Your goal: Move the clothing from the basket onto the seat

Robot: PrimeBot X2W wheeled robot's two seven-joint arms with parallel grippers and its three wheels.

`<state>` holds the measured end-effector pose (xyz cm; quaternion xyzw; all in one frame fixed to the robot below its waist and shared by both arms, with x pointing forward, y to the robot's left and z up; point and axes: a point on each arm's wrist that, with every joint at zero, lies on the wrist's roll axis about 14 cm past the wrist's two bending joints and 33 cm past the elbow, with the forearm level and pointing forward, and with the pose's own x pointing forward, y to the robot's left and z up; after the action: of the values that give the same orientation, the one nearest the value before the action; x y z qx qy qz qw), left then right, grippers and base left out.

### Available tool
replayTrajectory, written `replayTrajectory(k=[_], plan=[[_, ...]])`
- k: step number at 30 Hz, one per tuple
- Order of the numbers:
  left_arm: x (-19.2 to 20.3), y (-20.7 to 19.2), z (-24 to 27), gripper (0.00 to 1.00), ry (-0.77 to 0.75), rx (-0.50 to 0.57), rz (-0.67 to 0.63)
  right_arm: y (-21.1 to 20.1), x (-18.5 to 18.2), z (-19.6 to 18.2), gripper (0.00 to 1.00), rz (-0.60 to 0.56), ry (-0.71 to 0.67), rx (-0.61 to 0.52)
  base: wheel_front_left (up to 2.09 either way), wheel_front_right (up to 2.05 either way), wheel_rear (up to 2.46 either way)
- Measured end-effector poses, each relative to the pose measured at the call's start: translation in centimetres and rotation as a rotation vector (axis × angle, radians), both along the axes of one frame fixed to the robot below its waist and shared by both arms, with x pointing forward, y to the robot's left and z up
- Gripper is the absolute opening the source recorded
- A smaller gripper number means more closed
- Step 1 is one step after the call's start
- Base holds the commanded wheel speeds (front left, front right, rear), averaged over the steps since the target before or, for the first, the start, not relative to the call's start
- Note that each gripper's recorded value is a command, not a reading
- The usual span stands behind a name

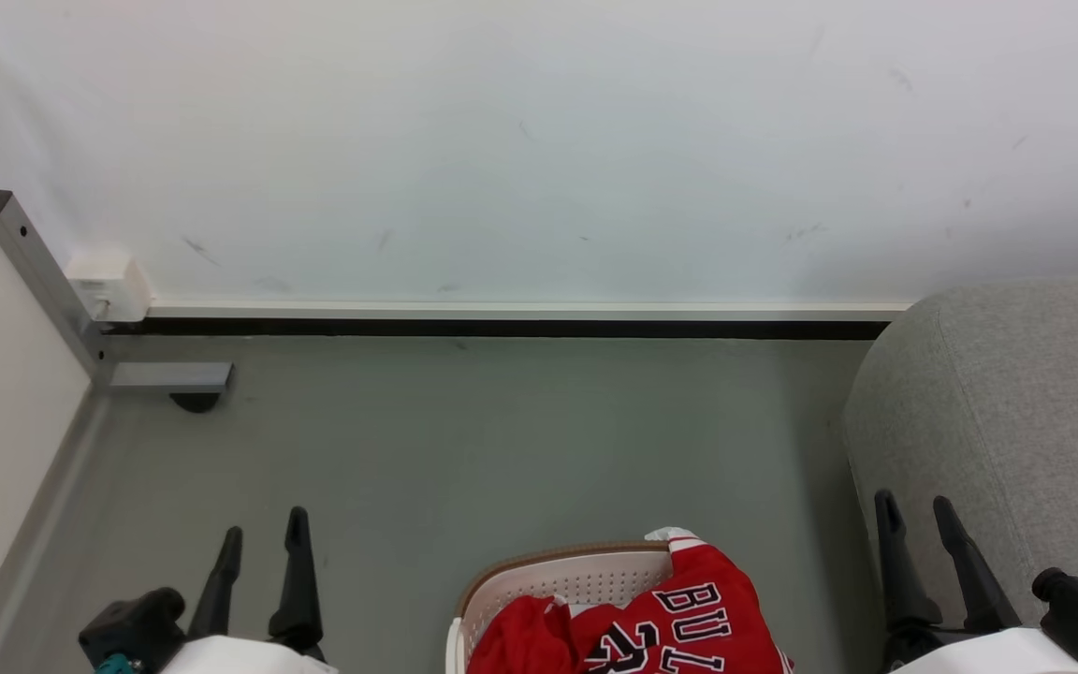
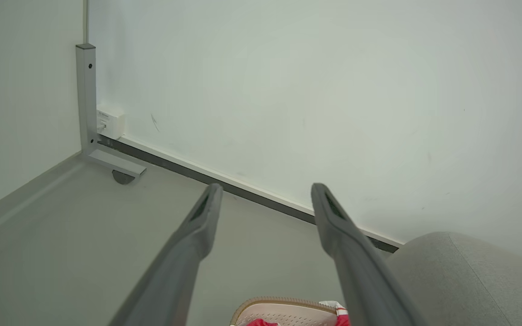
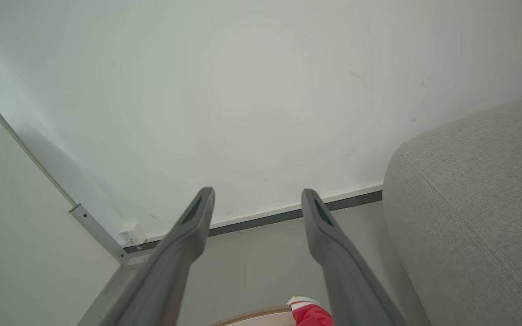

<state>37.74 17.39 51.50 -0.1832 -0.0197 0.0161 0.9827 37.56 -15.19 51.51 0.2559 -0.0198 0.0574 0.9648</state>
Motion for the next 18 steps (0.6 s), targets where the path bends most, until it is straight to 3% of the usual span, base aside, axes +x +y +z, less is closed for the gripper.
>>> replayTrajectory(k=[18], plan=[[-0.27,-0.41,0.8,1.0,-0.051,0.14,-0.007,0.9,-0.21,0.53,1.0,0.021,-0.05,-0.129,0.0,0.0,0.0]])
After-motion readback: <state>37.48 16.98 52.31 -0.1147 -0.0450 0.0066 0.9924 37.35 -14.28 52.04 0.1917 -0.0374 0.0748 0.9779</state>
